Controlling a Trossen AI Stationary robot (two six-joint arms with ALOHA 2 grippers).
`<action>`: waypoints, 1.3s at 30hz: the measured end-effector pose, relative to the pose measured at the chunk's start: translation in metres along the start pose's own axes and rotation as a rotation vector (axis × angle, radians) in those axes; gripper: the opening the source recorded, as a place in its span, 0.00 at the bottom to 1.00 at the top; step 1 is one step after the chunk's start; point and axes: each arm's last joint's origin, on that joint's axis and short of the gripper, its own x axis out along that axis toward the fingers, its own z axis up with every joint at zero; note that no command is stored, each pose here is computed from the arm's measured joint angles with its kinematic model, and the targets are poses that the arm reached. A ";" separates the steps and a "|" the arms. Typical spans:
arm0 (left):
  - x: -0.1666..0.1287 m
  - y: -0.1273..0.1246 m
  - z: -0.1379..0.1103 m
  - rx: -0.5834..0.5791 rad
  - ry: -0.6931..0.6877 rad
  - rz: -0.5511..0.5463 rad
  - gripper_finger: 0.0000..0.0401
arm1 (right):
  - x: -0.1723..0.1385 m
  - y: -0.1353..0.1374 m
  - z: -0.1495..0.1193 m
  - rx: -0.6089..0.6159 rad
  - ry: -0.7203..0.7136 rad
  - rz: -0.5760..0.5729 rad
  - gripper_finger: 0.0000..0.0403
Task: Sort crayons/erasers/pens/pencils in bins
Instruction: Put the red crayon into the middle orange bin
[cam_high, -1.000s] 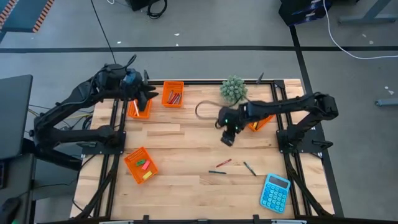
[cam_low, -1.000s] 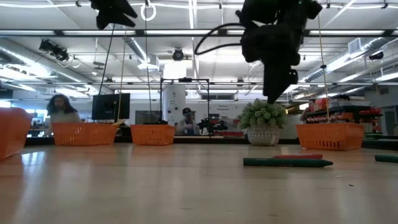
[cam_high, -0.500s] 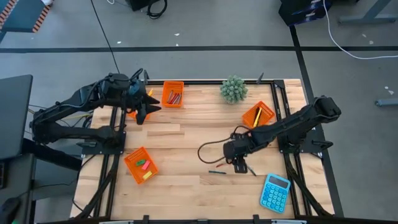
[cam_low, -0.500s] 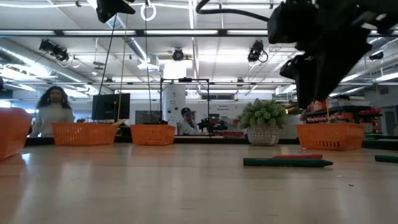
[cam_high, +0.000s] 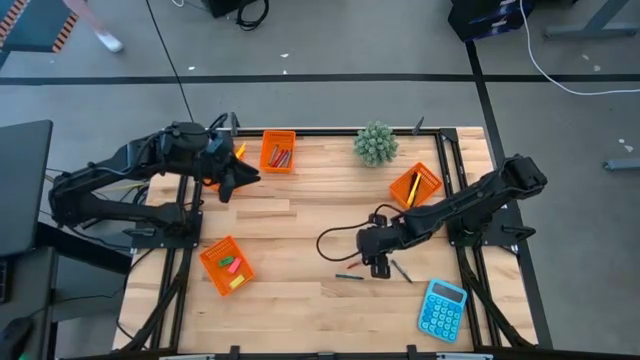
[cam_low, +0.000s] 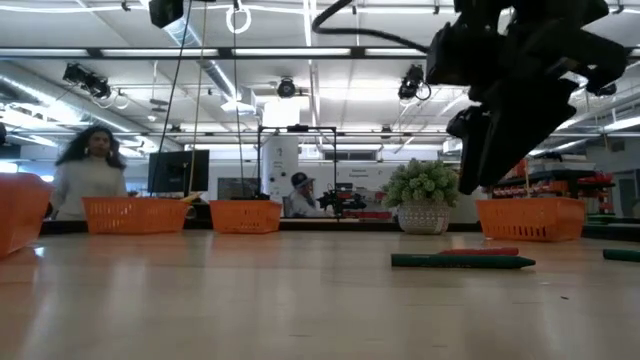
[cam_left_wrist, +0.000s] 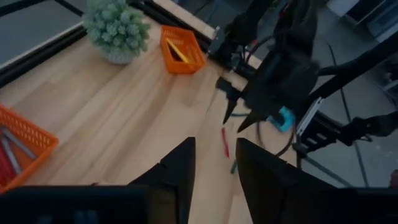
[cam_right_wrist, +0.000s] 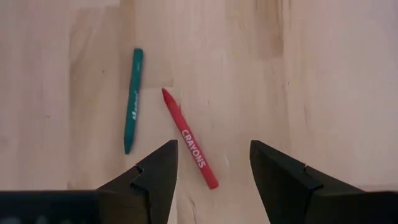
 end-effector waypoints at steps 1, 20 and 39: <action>-0.001 -0.002 0.001 0.004 -0.009 -0.001 0.31 | 0.003 0.000 -0.001 0.010 0.018 -0.004 0.51; 0.001 -0.012 0.010 0.074 -0.053 0.072 0.30 | 0.046 0.017 0.019 0.035 0.308 0.072 0.51; 0.021 -0.023 0.009 0.079 -0.031 0.033 0.29 | 0.047 0.003 0.031 -0.120 0.185 -0.042 0.51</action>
